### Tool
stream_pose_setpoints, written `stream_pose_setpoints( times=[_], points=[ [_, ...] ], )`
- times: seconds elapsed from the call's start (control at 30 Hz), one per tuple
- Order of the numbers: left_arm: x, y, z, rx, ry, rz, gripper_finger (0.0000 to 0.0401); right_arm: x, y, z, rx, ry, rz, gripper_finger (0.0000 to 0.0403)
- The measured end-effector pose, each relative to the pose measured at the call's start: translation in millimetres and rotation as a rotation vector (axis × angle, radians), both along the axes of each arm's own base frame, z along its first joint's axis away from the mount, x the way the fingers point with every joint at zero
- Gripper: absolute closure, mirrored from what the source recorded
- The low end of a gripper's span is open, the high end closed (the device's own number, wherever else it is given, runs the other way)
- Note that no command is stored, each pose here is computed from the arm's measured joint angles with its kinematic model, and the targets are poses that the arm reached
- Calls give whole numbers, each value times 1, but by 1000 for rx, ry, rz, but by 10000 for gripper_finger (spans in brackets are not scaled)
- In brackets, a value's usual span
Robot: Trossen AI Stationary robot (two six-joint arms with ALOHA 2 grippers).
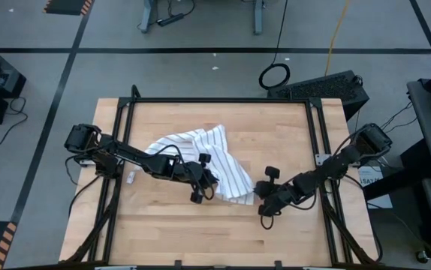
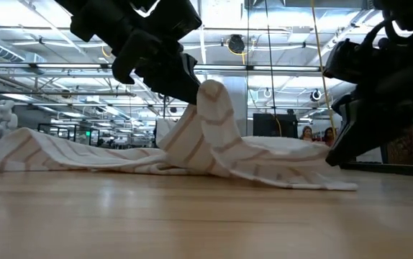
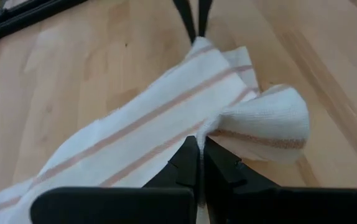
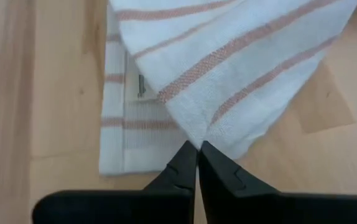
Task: Roll towel into tight, uniform cylinder
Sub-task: Fold the white brown kitchen towel
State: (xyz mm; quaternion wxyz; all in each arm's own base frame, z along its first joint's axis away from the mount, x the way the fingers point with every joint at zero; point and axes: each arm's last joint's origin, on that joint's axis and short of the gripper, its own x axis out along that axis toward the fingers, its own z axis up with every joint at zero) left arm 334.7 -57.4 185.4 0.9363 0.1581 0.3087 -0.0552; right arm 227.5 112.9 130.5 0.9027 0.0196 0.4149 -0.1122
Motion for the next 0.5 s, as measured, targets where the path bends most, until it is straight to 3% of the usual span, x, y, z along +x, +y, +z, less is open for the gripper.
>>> stream_pose_setpoints(
  times=[0.13,0.5],
  points=[
    [0,0,0,-4,-2,55,388,2,3,3,47,33,23,401],
    [-4,-1,-4,-6,51,70,383,3,8,5,153,64,58,399]
  ],
)
